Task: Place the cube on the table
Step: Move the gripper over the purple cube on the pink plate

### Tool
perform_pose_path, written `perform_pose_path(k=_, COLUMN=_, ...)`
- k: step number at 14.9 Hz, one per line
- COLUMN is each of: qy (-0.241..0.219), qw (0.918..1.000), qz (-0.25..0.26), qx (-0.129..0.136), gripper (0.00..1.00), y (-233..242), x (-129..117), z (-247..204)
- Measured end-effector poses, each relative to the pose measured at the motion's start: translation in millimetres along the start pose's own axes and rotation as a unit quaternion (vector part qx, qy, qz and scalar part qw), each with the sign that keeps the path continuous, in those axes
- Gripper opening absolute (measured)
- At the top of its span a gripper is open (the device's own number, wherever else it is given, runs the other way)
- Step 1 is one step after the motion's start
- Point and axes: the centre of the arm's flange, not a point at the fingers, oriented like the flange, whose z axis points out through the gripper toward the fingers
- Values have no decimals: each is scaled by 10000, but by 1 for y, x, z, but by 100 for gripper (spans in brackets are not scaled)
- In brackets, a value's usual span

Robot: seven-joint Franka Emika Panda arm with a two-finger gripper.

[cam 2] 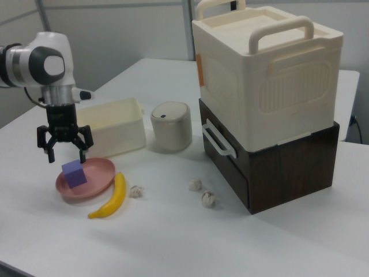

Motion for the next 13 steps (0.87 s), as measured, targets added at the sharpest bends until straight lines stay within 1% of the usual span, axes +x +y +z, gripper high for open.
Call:
perform_pose_path(k=2, qy=-185, qw=9997, qz=-179, qx=-26, gripper=100, y=-16, x=9, z=17)
perform_pose_path(k=3, qy=-280, qw=9994, qz=-209, qx=-86, gripper=100, y=-23, x=15, z=27)
perform_pose_path(k=4, qy=-340, qw=9992, qz=-143, qx=-159, gripper=100, y=-29, x=24, z=37)
perform_pose_path(k=5, qy=-303, qw=9993, qz=-10, qx=-231, gripper=100, y=-35, x=34, z=46)
perform_pose_path(k=7, qy=-130, qw=9986, qz=424, qx=-294, gripper=100, y=-46, x=52, z=60)
perform_pose_path(k=9, qy=-53, qw=9950, qz=952, qx=-296, gripper=100, y=-50, x=60, z=67)
perform_pose_path(k=11, qy=49, qw=9890, qz=1449, qx=-282, gripper=100, y=-50, x=62, z=64)
perform_pose_path(k=12, qy=178, qw=9846, qz=1719, qx=-258, gripper=100, y=-51, x=65, z=61)
perform_pose_path(k=13, qy=375, qw=9781, qz=2038, qx=-209, gripper=100, y=-51, x=69, z=58)
